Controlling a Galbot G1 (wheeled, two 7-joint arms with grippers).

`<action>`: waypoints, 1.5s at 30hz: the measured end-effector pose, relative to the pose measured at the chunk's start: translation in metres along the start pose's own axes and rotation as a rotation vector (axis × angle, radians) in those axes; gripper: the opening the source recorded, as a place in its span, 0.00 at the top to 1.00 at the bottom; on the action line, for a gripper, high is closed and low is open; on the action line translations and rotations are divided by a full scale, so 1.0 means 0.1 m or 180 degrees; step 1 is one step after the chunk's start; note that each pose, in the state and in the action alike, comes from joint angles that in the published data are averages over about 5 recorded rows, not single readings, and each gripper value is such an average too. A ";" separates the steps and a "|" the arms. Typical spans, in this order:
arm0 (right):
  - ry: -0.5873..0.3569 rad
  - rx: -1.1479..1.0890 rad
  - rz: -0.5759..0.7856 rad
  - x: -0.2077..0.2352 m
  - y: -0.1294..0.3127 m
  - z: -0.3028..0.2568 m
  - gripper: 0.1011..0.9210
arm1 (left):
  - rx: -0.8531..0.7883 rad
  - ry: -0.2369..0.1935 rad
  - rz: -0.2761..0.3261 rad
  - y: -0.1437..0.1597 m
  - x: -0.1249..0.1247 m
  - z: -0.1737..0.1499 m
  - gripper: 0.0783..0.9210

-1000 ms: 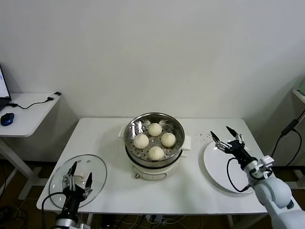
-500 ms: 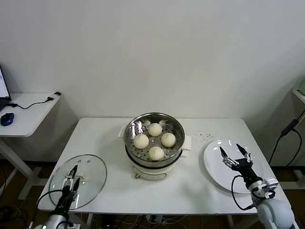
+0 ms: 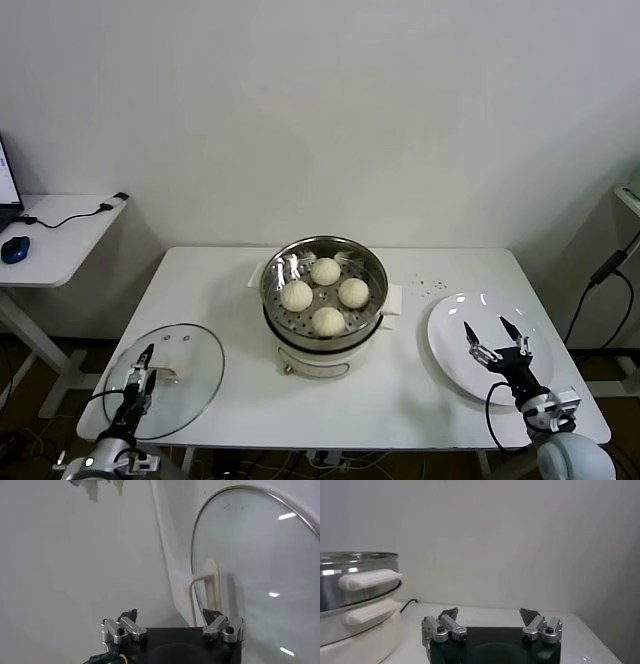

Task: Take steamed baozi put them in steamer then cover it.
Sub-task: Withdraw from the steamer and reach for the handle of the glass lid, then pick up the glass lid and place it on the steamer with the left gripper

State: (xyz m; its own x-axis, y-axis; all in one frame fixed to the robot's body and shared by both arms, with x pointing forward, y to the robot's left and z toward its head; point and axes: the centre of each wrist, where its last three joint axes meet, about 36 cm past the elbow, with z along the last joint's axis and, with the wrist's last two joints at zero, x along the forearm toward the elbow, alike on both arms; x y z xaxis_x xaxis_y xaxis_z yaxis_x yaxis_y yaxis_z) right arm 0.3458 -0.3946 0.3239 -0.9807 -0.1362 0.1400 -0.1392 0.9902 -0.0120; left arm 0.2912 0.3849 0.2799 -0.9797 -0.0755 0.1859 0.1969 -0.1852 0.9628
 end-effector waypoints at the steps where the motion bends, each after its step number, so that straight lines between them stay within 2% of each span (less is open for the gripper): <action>1: 0.0006 0.0007 0.0004 0.01 0.00 0.01 0.12 | 0.0018 0.0000 -0.0008 -0.01 -0.02 0.00 0.12; 11: 0.0065 0.0062 0.0015 0.08 0.03 0.14 0.12 | 0.0243 0.0032 -0.0140 -0.07 -0.23 -0.07 0.12; 14: 0.0072 0.0079 0.0005 0.09 0.05 0.17 0.12 | 0.0292 0.0043 -0.0155 -0.09 -0.28 -0.08 0.16; 25: 0.0082 0.0137 -0.0014 0.12 0.08 0.24 0.12 | 0.0361 0.0013 -0.0097 -0.19 -0.32 -0.06 0.53; 35: 0.0087 0.0175 -0.0036 0.12 0.10 0.27 0.12 | 0.0426 0.0008 -0.0148 -0.17 -0.31 -0.07 0.87; 38: 0.0086 0.0187 -0.0041 0.11 0.10 0.27 0.12 | 0.0436 0.0015 -0.0193 -0.11 -0.29 -0.07 0.92; 45: 0.0073 0.0228 -0.0056 0.08 0.07 0.24 0.12 | 0.0436 0.0059 -0.0355 0.16 -0.21 -0.03 0.92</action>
State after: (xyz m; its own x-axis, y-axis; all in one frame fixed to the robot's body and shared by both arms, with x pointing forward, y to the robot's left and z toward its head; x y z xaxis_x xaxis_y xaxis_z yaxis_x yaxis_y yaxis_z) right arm 0.3341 -0.3891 0.3006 -0.9748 -0.1518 0.1633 -0.1665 0.9828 -0.0801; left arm 0.3147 0.3802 0.2903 -0.9940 -0.0802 0.0741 0.0789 -0.0583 0.9952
